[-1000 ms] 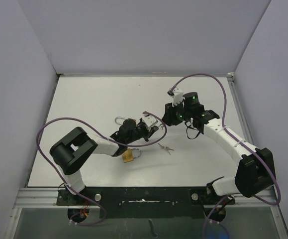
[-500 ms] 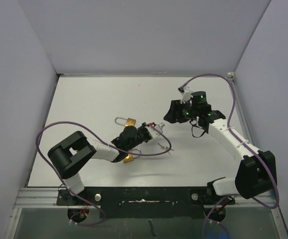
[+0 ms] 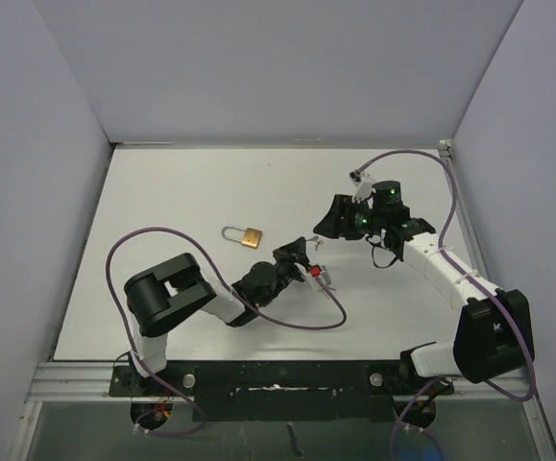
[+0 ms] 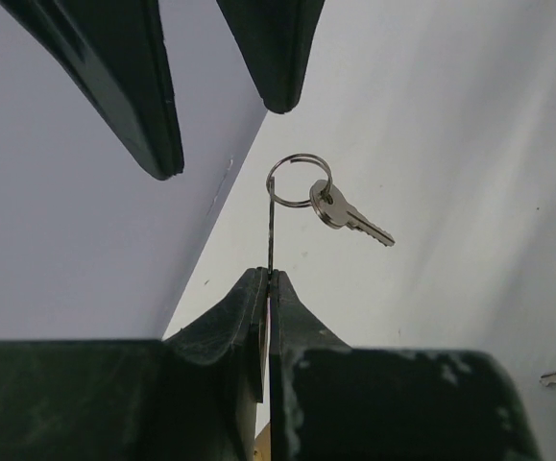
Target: Unlock with the key
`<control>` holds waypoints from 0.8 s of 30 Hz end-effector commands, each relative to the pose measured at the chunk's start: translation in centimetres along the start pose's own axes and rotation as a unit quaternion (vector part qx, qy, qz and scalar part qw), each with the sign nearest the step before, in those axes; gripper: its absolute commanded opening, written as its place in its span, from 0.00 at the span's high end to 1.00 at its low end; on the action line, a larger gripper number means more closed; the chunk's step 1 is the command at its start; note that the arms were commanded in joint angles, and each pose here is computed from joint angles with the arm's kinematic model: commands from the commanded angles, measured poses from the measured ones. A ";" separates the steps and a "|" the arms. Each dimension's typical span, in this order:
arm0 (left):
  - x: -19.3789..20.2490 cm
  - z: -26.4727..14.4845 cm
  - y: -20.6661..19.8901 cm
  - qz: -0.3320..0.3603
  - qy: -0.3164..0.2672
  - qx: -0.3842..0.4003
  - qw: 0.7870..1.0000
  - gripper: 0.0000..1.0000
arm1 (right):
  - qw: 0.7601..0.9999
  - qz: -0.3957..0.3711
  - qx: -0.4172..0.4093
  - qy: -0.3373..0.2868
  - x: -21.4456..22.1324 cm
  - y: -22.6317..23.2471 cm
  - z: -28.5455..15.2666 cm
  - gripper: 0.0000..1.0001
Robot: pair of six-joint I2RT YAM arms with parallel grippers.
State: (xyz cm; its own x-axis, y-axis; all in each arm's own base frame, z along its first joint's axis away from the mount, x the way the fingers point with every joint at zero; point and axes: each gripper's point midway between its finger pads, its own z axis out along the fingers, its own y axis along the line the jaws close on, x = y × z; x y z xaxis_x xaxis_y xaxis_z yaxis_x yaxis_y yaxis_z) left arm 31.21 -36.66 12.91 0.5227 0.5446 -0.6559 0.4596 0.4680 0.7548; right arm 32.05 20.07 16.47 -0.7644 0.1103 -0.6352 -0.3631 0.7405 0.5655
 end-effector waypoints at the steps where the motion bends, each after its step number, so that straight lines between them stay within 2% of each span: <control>1: -1.8 0.3 3.2 0.064 -0.026 -0.092 0.993 1.00 | 0.999 0.011 -0.031 -0.025 -1.3 1.1 -0.6 0.46; 6: -1.8 0.6 2.6 0.124 -0.021 -0.104 0.987 1.00 | 0.999 0.030 -0.036 -0.023 -0.7 0.0 -0.7 0.46; 15: -3.4 0.6 2.8 0.156 -0.032 -0.109 0.981 1.00 | 0.996 0.055 -0.059 -0.026 -0.2 -1.4 -0.9 0.48; 24: -5.8 0.9 4.3 0.194 -0.038 -0.136 0.971 1.00 | 0.993 0.062 -0.082 -0.055 -2.8 -0.4 -2.8 0.48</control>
State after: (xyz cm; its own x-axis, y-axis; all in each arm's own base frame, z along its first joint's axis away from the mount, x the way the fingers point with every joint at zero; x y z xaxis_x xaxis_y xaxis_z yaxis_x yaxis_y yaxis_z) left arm 30.93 -38.22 15.19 0.6563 0.6871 -0.3117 0.1177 0.3149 0.9418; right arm 31.91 17.41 15.02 -0.8082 0.2469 -0.5347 -0.2679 0.6544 0.7071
